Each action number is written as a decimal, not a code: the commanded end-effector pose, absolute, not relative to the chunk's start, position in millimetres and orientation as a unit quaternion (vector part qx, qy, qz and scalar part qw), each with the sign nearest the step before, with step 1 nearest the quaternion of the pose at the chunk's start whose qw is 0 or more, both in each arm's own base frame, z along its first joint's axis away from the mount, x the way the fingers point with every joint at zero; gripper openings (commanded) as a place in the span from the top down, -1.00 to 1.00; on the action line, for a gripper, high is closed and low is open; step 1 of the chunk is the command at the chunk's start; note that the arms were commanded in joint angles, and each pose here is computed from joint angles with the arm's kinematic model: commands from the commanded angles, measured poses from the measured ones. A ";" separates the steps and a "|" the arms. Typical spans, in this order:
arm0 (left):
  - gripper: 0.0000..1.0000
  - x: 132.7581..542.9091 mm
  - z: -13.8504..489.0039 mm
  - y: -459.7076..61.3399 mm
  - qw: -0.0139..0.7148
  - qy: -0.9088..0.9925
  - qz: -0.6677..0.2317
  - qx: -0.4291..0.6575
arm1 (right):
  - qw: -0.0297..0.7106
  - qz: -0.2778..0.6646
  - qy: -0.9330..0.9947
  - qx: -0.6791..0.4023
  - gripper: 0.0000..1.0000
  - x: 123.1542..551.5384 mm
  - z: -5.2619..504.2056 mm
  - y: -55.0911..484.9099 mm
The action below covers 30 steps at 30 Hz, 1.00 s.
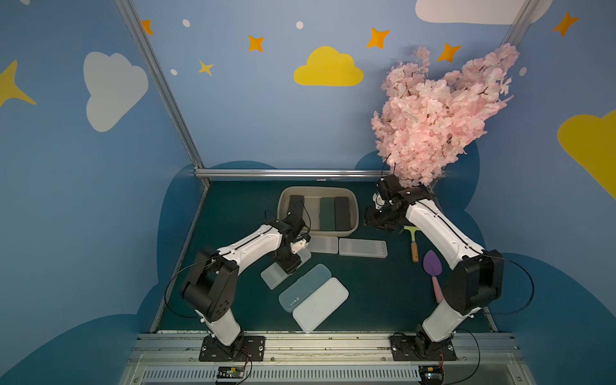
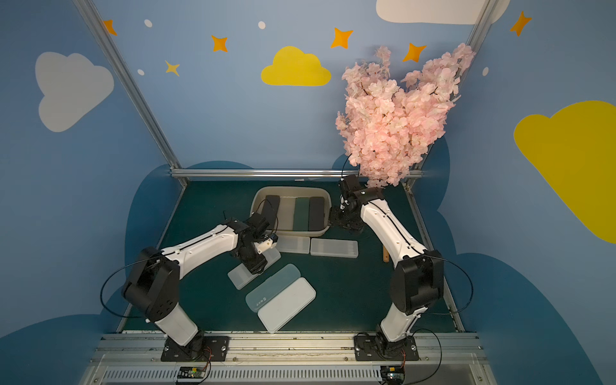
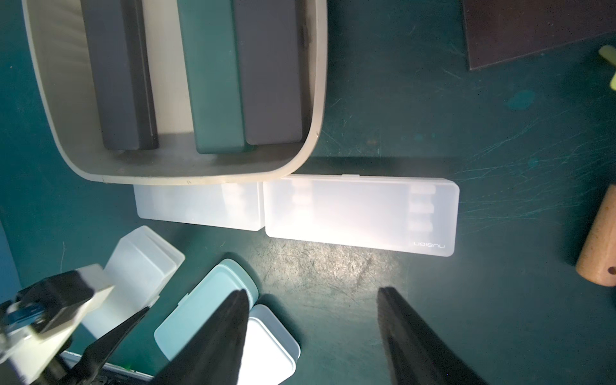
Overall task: Put the pencil case into the storage box
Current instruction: Pick up the pencil case from the center of the board, then place the pencil case at the storage box.
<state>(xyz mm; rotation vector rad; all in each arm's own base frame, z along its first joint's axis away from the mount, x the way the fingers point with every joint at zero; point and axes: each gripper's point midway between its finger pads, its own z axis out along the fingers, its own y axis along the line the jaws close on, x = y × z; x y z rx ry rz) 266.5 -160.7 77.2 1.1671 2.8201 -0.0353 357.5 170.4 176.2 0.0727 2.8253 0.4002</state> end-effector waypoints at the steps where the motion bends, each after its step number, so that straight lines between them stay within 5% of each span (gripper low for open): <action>1: 0.00 257.4 96.9 -161.6 0.040 0.925 -0.028 0.376 | 0.139 0.144 0.980 0.019 -0.31 360.1 179.4 173.0; 11: 0.00 278.6 119.5 -166.8 0.085 0.931 -0.022 0.354 | 0.140 0.149 0.979 0.014 -0.31 363.1 180.2 176.0; 30: -0.04 500.8 138.7 -214.0 0.220 0.966 -0.015 0.133 | 0.136 0.160 0.978 0.018 -0.31 349.2 183.2 169.7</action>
